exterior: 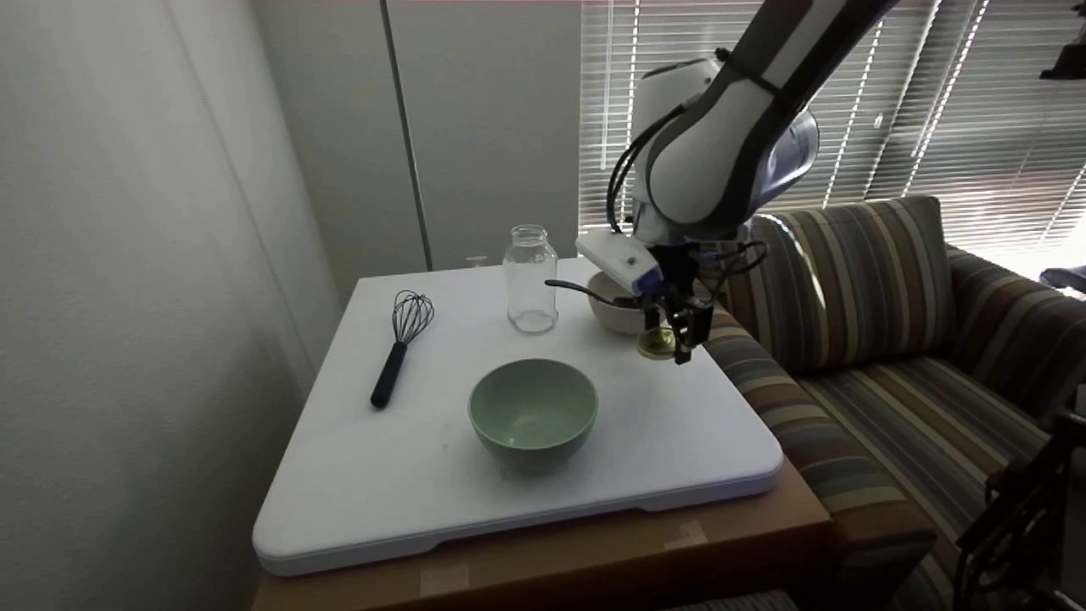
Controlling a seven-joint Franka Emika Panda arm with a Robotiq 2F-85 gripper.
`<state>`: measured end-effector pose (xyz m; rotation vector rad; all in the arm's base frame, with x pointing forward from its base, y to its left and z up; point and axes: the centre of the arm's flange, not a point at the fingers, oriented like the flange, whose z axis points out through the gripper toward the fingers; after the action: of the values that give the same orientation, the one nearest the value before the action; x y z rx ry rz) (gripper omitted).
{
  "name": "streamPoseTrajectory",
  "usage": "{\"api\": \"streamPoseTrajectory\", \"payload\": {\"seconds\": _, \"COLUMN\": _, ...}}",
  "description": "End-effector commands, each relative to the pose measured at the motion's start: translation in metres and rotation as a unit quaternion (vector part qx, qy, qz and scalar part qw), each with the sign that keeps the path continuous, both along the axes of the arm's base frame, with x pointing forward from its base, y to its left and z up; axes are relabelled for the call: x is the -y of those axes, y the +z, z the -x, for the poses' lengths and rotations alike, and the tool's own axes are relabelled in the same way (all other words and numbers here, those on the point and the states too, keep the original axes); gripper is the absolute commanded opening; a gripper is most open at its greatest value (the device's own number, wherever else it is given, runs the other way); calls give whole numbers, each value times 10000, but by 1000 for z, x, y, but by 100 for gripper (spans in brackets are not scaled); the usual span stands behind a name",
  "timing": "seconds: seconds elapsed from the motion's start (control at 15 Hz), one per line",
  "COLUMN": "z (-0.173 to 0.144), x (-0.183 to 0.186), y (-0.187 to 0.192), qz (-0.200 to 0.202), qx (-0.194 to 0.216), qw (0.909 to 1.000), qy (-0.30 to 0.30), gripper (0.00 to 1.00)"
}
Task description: Remove the lid from the bottle and put it on the table
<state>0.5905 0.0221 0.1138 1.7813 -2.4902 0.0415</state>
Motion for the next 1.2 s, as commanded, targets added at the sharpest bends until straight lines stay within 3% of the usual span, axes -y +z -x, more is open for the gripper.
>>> {"api": "streamPoseTrajectory", "payload": {"seconds": 0.0, "z": -6, "x": -14, "y": -25, "qz": -133, "qx": -194, "qw": 9997, "qy": -116, "gripper": 47}}
{"api": "streamPoseTrajectory", "payload": {"seconds": 0.2, "z": -15, "x": -27, "y": -37, "qz": -164, "qx": -166, "qw": 9995, "qy": -197, "gripper": 47}}
{"api": "streamPoseTrajectory", "payload": {"seconds": 0.47, "z": -33, "x": -23, "y": -50, "qz": -283, "qx": -34, "qw": 9958, "qy": -867, "gripper": 47}}
{"api": "streamPoseTrajectory", "payload": {"seconds": 0.87, "z": -47, "x": -15, "y": -65, "qz": -550, "qx": -332, "qw": 9855, "qy": -1573, "gripper": 47}}
{"api": "streamPoseTrajectory", "payload": {"seconds": 0.93, "z": -49, "x": -16, "y": -63, "qz": -550, "qx": -365, "qw": 9850, "qy": -1597, "gripper": 93}}
{"api": "streamPoseTrajectory", "payload": {"seconds": 1.13, "z": -51, "x": -21, "y": -53, "qz": -491, "qx": -364, "qw": 9847, "qy": -1632, "gripper": 100}}
